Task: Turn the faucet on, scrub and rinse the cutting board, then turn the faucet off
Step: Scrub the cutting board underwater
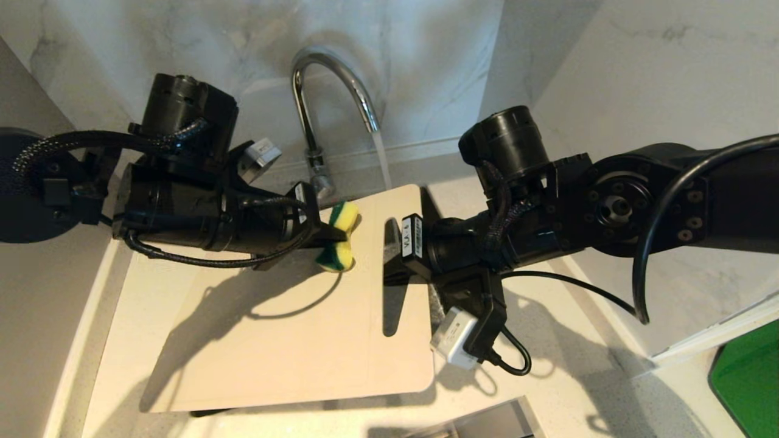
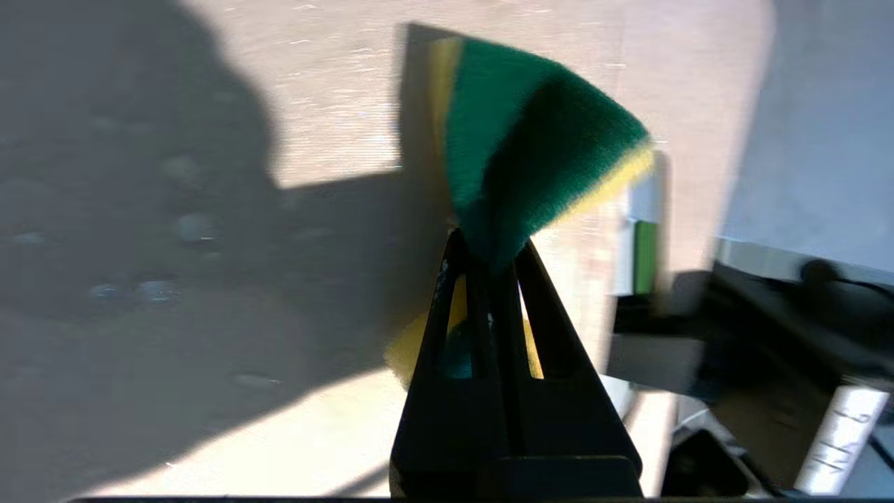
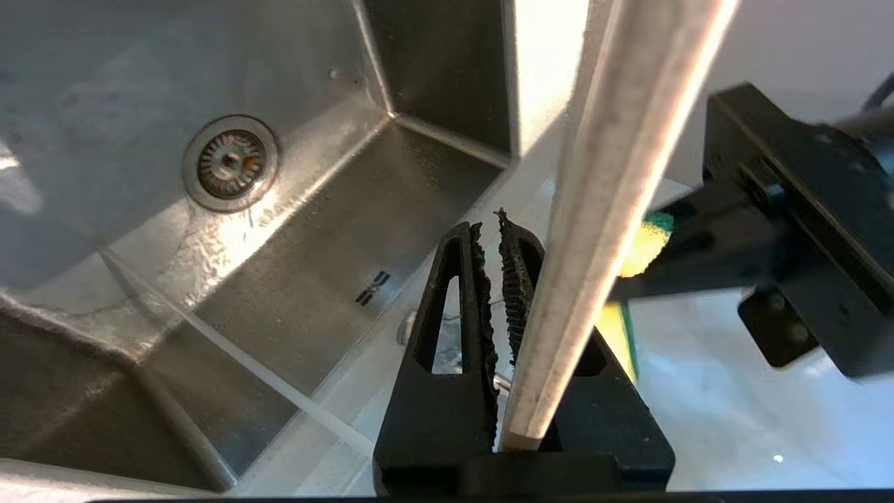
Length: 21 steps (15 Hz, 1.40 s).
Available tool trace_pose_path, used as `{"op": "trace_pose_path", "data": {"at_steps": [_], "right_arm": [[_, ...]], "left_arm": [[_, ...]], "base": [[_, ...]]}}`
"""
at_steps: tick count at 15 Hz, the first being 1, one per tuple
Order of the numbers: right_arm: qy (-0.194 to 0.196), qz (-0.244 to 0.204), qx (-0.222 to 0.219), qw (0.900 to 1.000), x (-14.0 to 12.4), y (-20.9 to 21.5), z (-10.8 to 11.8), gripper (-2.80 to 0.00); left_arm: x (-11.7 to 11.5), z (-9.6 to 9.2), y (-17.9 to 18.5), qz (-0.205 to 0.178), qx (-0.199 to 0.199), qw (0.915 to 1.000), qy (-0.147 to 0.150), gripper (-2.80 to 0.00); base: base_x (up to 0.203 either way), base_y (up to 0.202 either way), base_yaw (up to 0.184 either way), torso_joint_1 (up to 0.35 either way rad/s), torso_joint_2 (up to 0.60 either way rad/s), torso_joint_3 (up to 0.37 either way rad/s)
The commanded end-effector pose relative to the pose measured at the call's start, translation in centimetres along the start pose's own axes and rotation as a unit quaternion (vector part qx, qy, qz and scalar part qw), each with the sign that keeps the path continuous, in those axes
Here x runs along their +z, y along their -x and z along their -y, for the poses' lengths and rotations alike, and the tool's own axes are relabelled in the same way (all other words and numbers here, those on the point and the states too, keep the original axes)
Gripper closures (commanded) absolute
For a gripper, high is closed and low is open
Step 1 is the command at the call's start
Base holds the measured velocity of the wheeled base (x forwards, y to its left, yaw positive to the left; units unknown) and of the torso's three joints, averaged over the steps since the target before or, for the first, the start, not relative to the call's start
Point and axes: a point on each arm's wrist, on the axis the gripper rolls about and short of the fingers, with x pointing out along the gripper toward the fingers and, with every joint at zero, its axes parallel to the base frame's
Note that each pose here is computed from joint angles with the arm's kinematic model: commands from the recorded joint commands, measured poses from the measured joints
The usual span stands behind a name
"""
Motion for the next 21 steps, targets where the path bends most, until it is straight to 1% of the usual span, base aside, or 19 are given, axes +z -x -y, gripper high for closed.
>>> {"op": "trace_pose_path", "data": {"at_steps": [1, 4, 7, 10, 12, 14, 17, 19, 21], "right_arm": [[0.006, 0.002, -0.001, 1.0, 0.0, 0.0, 0.0, 0.0], [0.006, 0.002, -0.001, 1.0, 0.0, 0.0, 0.0, 0.0], [0.006, 0.002, -0.001, 1.0, 0.0, -0.1, 0.0, 0.0], [0.005, 0.002, -0.001, 1.0, -0.1, -0.2, -0.1, 0.0], [0.005, 0.002, -0.001, 1.0, -0.1, -0.2, 0.0, 0.0], [0.004, 0.001, -0.001, 1.0, -0.1, -0.1, -0.1, 0.0], [0.004, 0.002, -0.001, 1.0, -0.1, -0.2, -0.1, 0.0], [0.005, 0.001, -0.001, 1.0, -0.1, -0.2, -0.1, 0.0], [0.005, 0.001, -0.001, 1.0, -0.1, -0.1, 0.0, 0.0]], "left_arm": [[-0.3, -1.5, -0.8, -0.012, 0.025, 0.9995, 0.012, 0.0], [-0.1, -3.6, -0.9, -0.012, 0.053, 0.9981, 0.028, 0.0], [0.0, -5.9, -0.7, -0.015, 0.054, 0.9975, 0.043, 0.0], [-0.1, -8.6, -0.8, -0.01, 0.076, 0.9953, 0.059, 0.0], [-0.5, -10.7, -0.8, -0.005, 0.093, 0.994, 0.058, 0.0], [-0.8, -12.8, -0.6, -0.003, 0.106, 0.9923, 0.063, 0.0], [-0.2, -16.1, 0.5, 0.001, 0.112, 0.9906, 0.077, 0.0], [-0.1, -18.3, 0.8, -0.001, 0.134, 0.988, 0.077, 0.0], [0.3, -20.1, 1.4, 0.006, 0.153, 0.9852, 0.077, 0.0]], "base": [[0.0, 0.0, 0.0, 0.0, 0.0, 0.0], [0.0, 0.0, 0.0, 0.0, 0.0, 0.0], [0.0, 0.0, 0.0, 0.0, 0.0, 0.0], [0.0, 0.0, 0.0, 0.0, 0.0, 0.0], [0.0, 0.0, 0.0, 0.0, 0.0, 0.0], [0.0, 0.0, 0.0, 0.0, 0.0, 0.0], [0.0, 0.0, 0.0, 0.0, 0.0, 0.0], [0.0, 0.0, 0.0, 0.0, 0.0, 0.0], [0.0, 0.0, 0.0, 0.0, 0.0, 0.0]]}}
